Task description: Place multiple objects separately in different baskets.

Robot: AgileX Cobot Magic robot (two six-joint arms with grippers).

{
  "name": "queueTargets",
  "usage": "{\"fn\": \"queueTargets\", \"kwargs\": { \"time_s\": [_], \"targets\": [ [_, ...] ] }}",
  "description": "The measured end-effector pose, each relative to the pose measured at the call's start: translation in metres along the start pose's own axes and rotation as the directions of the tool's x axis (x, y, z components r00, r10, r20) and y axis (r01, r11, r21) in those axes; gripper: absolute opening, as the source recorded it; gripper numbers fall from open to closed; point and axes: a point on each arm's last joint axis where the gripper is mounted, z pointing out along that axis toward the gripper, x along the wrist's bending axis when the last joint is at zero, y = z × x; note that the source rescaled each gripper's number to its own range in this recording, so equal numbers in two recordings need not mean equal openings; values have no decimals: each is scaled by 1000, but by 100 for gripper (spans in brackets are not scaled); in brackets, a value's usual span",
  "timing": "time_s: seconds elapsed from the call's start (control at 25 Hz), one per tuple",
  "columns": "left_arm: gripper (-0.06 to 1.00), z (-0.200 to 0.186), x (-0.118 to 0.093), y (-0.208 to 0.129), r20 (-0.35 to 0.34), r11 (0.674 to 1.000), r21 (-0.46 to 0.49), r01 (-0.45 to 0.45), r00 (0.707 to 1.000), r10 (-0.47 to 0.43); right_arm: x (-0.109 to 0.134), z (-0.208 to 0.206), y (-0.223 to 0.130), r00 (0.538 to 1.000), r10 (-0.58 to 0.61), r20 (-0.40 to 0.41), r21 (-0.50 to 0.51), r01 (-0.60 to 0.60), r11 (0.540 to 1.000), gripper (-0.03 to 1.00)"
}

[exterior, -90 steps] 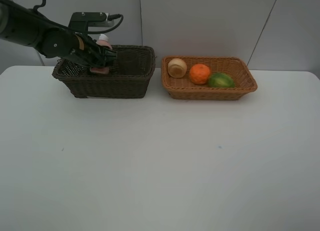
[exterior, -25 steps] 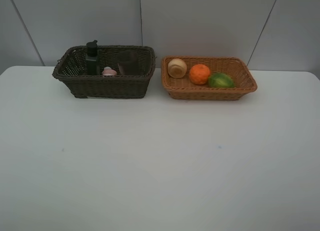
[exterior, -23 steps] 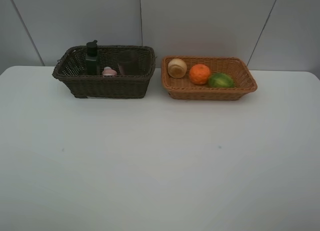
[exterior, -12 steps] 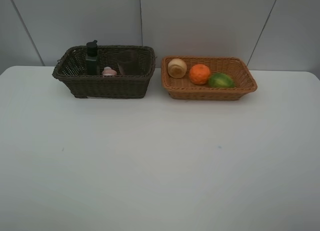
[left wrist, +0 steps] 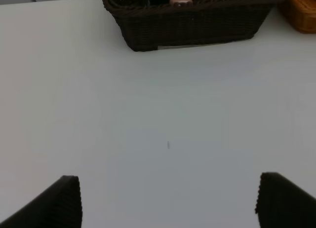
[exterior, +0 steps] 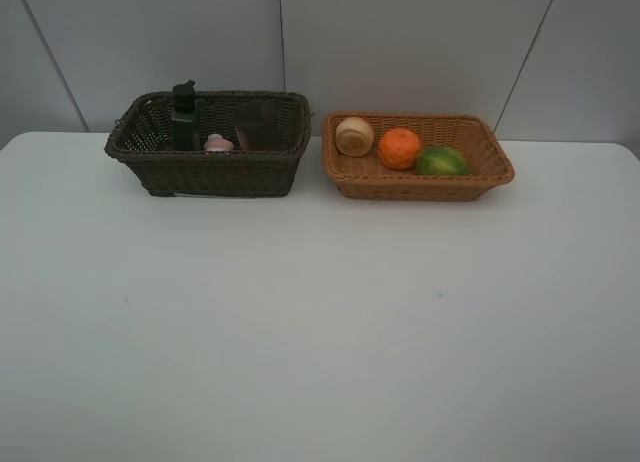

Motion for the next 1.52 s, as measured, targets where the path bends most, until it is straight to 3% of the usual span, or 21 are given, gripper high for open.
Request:
{"fn": "queueTargets", "kwargs": {
  "time_s": [1.52],
  "targets": [
    [92, 0, 0, 0, -2, 1000, 0, -5, 1000, 5, 0, 0, 0, 1000, 0, 0, 0, 0, 1000, 90]
  ]
}}
